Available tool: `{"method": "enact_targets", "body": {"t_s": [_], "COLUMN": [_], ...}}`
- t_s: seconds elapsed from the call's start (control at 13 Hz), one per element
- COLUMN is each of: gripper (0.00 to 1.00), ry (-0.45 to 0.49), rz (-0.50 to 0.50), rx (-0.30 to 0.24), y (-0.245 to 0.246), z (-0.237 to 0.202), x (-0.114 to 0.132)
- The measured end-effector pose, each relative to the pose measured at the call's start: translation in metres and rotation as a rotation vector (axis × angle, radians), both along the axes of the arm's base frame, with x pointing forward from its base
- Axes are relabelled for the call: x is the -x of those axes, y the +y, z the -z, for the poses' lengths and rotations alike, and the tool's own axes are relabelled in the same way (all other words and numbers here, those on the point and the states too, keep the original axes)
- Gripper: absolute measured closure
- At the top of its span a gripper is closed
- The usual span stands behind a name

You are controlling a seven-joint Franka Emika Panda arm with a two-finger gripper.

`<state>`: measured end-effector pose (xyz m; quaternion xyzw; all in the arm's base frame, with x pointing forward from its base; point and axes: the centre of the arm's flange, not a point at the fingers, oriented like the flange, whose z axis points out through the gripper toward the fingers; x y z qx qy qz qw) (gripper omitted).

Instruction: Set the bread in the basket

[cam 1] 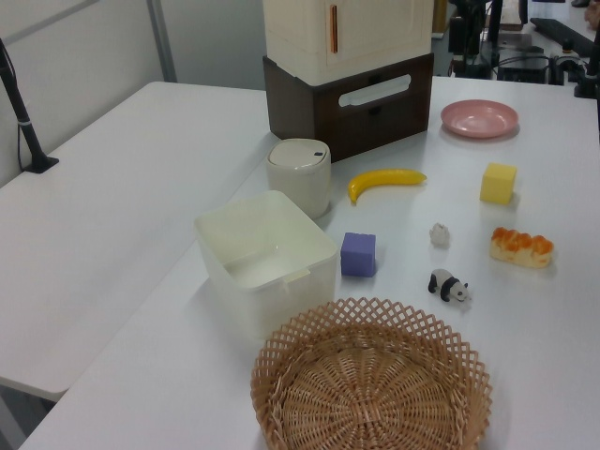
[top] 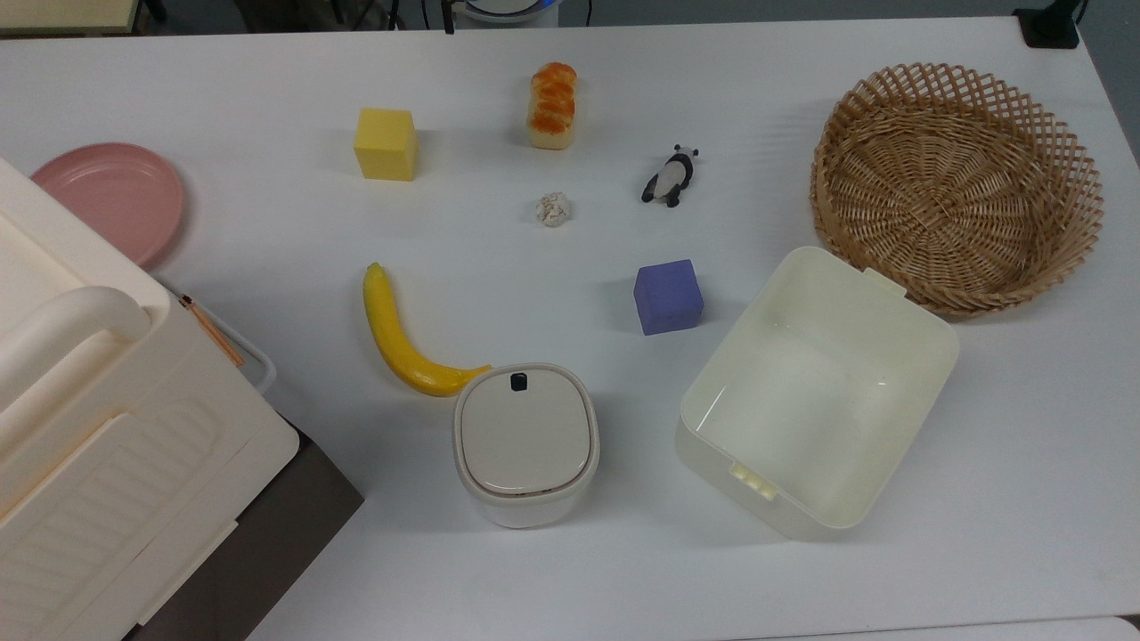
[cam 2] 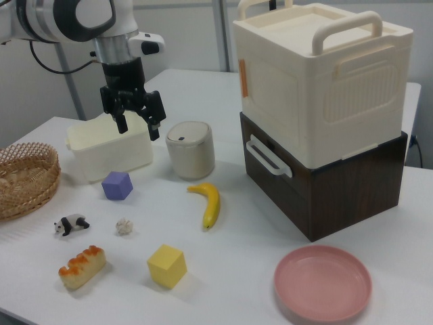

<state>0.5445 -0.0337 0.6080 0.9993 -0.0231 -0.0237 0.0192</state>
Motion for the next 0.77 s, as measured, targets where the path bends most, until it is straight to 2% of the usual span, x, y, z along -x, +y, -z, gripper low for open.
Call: {"method": "enact_targets", "body": {"t_s": [0.31,0.77], "gripper": [0.0,0.0], "ry": [0.001,0.002], "rz": [-0.06,-0.075], "rx": [-0.003,-0.004], "y": [-0.0072,-0.0067], "z": [-0.0007,-0.0009], "x": [0.0004,0.0008]}}
